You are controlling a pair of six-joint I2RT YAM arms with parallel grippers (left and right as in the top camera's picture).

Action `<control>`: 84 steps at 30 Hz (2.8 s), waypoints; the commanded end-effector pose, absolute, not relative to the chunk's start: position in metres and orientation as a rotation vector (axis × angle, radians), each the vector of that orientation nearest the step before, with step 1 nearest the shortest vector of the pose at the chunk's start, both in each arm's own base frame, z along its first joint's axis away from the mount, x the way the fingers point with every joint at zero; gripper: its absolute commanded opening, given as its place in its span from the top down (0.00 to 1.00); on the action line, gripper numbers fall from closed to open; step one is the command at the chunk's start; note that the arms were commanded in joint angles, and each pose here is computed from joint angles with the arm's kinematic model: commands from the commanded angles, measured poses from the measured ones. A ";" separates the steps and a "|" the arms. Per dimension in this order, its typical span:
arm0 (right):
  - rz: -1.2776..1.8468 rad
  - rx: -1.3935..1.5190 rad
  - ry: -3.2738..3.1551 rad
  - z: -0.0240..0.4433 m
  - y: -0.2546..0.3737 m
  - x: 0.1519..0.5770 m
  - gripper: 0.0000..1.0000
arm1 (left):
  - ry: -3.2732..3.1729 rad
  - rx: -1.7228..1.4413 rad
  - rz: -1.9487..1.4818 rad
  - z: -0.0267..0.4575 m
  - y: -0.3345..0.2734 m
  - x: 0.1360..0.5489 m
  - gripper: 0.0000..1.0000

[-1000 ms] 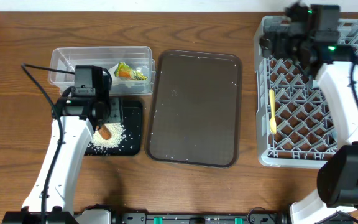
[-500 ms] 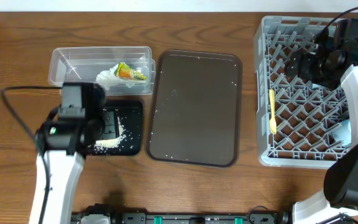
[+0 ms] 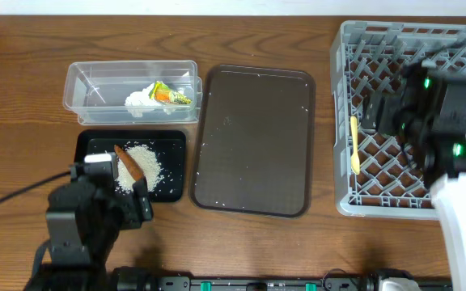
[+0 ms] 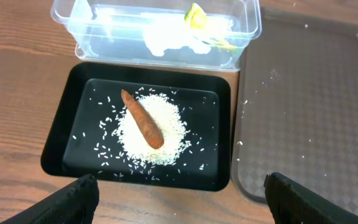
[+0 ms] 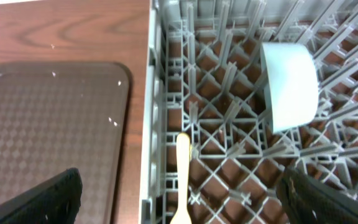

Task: Sort waste into correct bins and load items into the dishwasher rack

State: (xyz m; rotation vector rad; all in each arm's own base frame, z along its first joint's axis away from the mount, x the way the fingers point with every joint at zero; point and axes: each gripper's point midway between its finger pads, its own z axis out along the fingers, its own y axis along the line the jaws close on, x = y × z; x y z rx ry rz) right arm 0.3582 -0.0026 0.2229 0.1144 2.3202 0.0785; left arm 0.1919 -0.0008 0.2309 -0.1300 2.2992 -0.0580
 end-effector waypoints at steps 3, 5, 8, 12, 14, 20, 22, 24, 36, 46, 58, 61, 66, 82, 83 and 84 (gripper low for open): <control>-0.027 0.151 2.226 0.219 -0.011 0.323 0.01 | 2.236 -0.138 -0.050 0.238 0.001 0.188 0.11; -0.025 0.151 2.218 0.215 -0.011 0.316 0.01 | 2.241 -0.138 -0.050 0.237 0.001 0.187 0.11; -0.024 0.149 2.233 0.208 -0.011 0.309 0.01 | 2.256 -0.139 -0.049 0.235 0.001 0.185 0.10; -0.030 0.150 2.307 0.194 -0.011 0.298 0.01 | 2.257 -0.139 -0.048 0.234 0.001 0.185 0.06; -0.033 0.150 2.337 0.188 -0.011 0.294 0.01 | 2.257 -0.139 -0.048 0.234 0.001 0.185 0.05; -0.040 0.151 2.414 0.174 -0.011 0.281 0.01 | 2.257 -0.139 -0.049 0.234 0.001 0.185 0.05; -0.041 0.151 2.427 0.172 -0.011 0.279 0.01 | 2.257 -0.139 -0.049 0.234 0.001 0.185 0.05; -0.042 0.151 2.431 0.172 -0.011 0.278 0.01 | 2.257 -0.139 -0.049 0.234 0.001 0.185 0.05; -0.042 0.151 2.434 0.171 -0.011 0.278 0.01 | 2.257 -0.139 -0.049 0.234 0.001 0.185 0.04; -0.042 0.151 2.435 0.171 -0.011 0.278 0.01 | 2.257 -0.139 -0.048 0.234 0.001 0.185 0.04; -0.022 0.120 2.360 0.179 -0.004 0.260 0.01 | 2.257 -0.139 -0.048 0.234 0.001 0.185 0.04; -0.014 0.108 2.327 0.179 -0.002 0.249 0.01 | 2.257 -0.139 -0.048 0.234 0.001 0.185 0.04; -0.016 0.108 2.319 0.155 -0.003 0.229 0.01 | 2.257 -0.139 -0.048 0.234 0.001 0.185 0.04; 0.064 0.073 1.853 0.141 0.008 0.253 0.01 | 2.257 -0.139 -0.048 0.234 0.001 0.185 0.04; 0.068 0.073 1.811 0.147 0.008 0.255 0.01 | 2.257 -0.139 -0.048 0.234 0.001 0.185 0.04; 0.071 0.073 1.768 0.155 0.008 0.256 0.01 | 2.257 -0.138 -0.049 0.234 0.001 0.185 0.04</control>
